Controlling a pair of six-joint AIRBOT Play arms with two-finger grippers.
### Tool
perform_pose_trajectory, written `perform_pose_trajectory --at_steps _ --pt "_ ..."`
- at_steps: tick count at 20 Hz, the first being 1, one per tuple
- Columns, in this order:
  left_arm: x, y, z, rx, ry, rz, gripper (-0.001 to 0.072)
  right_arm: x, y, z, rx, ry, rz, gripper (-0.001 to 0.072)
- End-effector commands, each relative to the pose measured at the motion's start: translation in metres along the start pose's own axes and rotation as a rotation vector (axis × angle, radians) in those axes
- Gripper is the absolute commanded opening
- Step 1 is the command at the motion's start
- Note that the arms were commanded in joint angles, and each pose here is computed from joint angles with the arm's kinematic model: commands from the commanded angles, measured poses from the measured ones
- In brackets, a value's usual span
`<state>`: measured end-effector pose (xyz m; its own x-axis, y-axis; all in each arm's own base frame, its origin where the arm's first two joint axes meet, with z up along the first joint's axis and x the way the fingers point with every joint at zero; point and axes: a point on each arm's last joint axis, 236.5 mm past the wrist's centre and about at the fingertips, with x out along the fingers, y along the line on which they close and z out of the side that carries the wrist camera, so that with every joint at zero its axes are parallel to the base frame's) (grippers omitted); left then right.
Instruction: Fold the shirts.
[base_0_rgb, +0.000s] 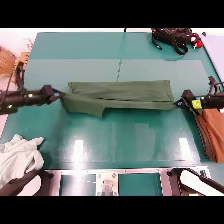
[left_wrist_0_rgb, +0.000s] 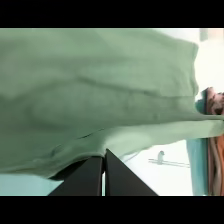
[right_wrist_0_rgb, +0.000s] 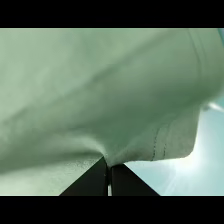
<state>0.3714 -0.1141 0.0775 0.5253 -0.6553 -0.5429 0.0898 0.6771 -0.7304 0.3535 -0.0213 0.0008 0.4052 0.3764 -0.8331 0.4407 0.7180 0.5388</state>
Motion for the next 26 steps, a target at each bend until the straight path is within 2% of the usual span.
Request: perform_pose_trajectory --at_steps 1,8,9,10,11,12,15,16,17,18,21,26 --pt "0.056 -0.001 0.035 0.024 -0.009 -0.008 0.0024 0.024 0.018 0.038 -0.035 -0.035 0.010 0.0019" --pt "0.150 0.037 0.098 0.014 -0.026 0.029 0.0026 0.086 0.017 0.116 -0.035 -0.038 0.003 0.0020" --pt "0.157 0.046 0.103 0.007 -0.041 0.043 0.0138 0.094 0.016 0.126 -0.036 -0.039 0.003 0.0031" --pt "0.160 0.054 0.111 -0.001 -0.072 0.061 0.0472 0.099 0.015 0.134 -0.038 -0.042 0.004 0.0133" --pt "0.159 0.059 0.121 -0.010 -0.111 0.077 0.0575 0.102 0.016 0.140 -0.041 -0.047 0.006 0.0252" --pt "0.154 0.063 0.131 -0.012 -0.146 0.090 0.0575 0.100 0.017 0.147 -0.046 -0.060 0.008 0.0295" --pt "0.136 0.062 0.145 -0.012 -0.147 0.064 0.0576 0.080 0.019 0.162 -0.097 -0.083 0.018 0.0297" --pt "0.131 0.060 0.146 -0.012 -0.129 0.048 0.0576 0.073 0.016 0.162 -0.104 -0.070 0.019 0.0344" --pt "0.127 0.059 0.144 -0.013 -0.109 0.034 0.0576 0.069 0.010 0.162 -0.105 -0.057 0.018 0.0474" --pt "0.123 0.057 0.142 -0.020 -0.088 0.020 0.0576 0.064 0.002 0.161 -0.099 -0.045 0.015 0.0516" --pt "0.119 0.048 0.127 -0.030 -0.009 -0.021 0.0575 0.058 -0.028 0.156 -0.099 0.006 -0.001 0.0547" --pt "0.118 0.036 0.103 -0.028 0.094 -0.070 0.0575 0.080 -0.080 0.133 -0.106 0.154 0.008 0.0547"
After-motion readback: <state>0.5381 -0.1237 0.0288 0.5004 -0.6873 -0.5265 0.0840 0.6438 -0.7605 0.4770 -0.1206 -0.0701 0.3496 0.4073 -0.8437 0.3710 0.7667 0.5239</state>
